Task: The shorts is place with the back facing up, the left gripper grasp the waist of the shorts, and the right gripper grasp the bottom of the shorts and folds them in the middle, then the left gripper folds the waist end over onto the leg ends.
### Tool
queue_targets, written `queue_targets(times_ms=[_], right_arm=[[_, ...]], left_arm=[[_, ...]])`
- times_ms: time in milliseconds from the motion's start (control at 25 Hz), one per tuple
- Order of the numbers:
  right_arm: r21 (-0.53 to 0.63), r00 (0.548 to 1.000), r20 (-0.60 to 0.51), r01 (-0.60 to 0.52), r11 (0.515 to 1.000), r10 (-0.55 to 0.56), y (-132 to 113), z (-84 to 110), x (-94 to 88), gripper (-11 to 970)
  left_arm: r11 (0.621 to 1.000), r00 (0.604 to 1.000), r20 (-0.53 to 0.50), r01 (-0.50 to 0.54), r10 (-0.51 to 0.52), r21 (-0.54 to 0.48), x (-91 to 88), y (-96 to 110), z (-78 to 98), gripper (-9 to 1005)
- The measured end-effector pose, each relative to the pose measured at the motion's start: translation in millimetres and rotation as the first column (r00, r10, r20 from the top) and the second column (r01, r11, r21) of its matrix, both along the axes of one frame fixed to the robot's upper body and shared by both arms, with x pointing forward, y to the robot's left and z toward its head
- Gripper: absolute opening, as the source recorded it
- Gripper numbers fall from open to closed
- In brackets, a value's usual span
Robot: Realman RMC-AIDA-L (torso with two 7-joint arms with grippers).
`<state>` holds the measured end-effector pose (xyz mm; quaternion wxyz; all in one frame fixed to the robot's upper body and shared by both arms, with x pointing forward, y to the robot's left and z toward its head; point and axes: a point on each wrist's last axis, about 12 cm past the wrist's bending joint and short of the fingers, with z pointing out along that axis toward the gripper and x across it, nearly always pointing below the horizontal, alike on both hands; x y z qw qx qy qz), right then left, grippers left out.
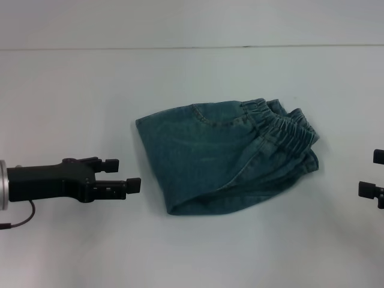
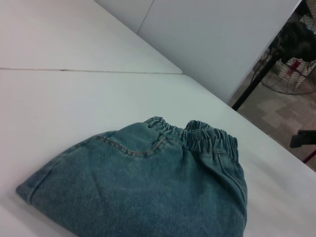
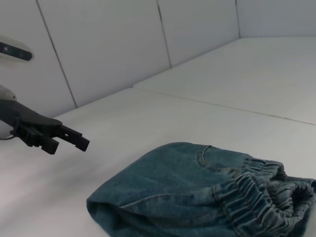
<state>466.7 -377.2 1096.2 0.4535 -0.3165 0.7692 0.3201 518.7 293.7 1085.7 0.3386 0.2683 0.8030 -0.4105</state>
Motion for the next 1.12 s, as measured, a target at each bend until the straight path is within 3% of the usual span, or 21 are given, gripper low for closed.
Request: queue_targets(times_ms=[1120], right_arm=[[-0.012, 1.000, -0.006, 0.009, 1.000, -0.009, 2.3, -3.1, 2.0, 945]], left_arm=[[1.000, 1.000, -0.001, 0.026, -0.026, -0.008, 3.1, -6.0, 3.7, 952]])
